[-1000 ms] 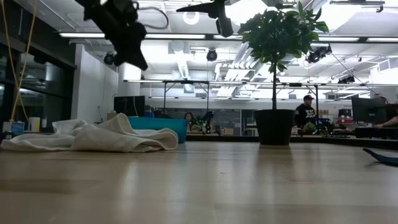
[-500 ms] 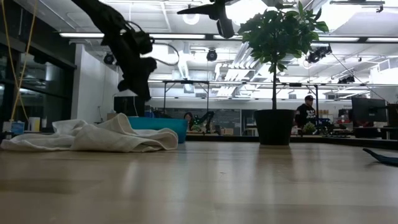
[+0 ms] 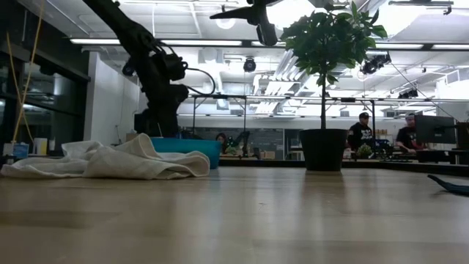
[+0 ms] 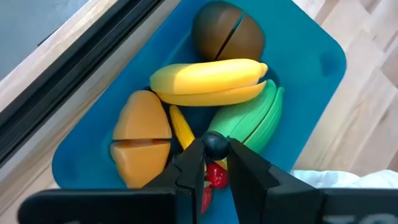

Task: Pick and placing Produce into tupperware
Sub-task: Put the blackberry into the blue bin

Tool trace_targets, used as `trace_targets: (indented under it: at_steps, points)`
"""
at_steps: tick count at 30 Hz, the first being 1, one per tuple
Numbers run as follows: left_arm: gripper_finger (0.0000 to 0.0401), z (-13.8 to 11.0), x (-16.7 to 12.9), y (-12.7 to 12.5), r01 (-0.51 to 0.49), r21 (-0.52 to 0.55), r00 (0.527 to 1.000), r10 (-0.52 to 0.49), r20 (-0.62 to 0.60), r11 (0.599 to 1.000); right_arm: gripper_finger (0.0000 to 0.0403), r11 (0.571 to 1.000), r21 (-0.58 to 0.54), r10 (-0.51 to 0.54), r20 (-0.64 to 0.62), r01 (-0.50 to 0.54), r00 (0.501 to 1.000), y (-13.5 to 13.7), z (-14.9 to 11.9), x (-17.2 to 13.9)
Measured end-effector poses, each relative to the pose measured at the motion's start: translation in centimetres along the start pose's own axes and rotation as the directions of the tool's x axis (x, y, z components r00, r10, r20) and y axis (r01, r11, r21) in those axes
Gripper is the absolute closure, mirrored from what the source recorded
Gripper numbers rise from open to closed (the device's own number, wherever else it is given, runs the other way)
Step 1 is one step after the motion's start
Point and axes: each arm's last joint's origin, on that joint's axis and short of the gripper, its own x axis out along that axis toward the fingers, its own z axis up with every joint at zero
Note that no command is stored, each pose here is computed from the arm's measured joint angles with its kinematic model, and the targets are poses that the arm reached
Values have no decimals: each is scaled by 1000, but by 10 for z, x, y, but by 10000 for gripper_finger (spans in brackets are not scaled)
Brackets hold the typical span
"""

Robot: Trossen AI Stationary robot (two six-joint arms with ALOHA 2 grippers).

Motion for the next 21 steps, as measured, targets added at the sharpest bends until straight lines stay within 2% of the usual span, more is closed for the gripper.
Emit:
trace_targets:
  at_steps: [9,18,21]
  points:
    - [348,-1,17,4,2,-46,999,-4,-42,999,260,1000,-3,-7,-5,7,1000,-1,0,0]
    - [346,0,17,5,2,-46,999,-3,-35,999,260,1000,-6,-19,-14,19,1000,-2,-1,0]
    - [334,-1,17,4,16,-47,999,-18,-38,999,260,1000,-7,-20,-14,19,1000,-2,-1,0]
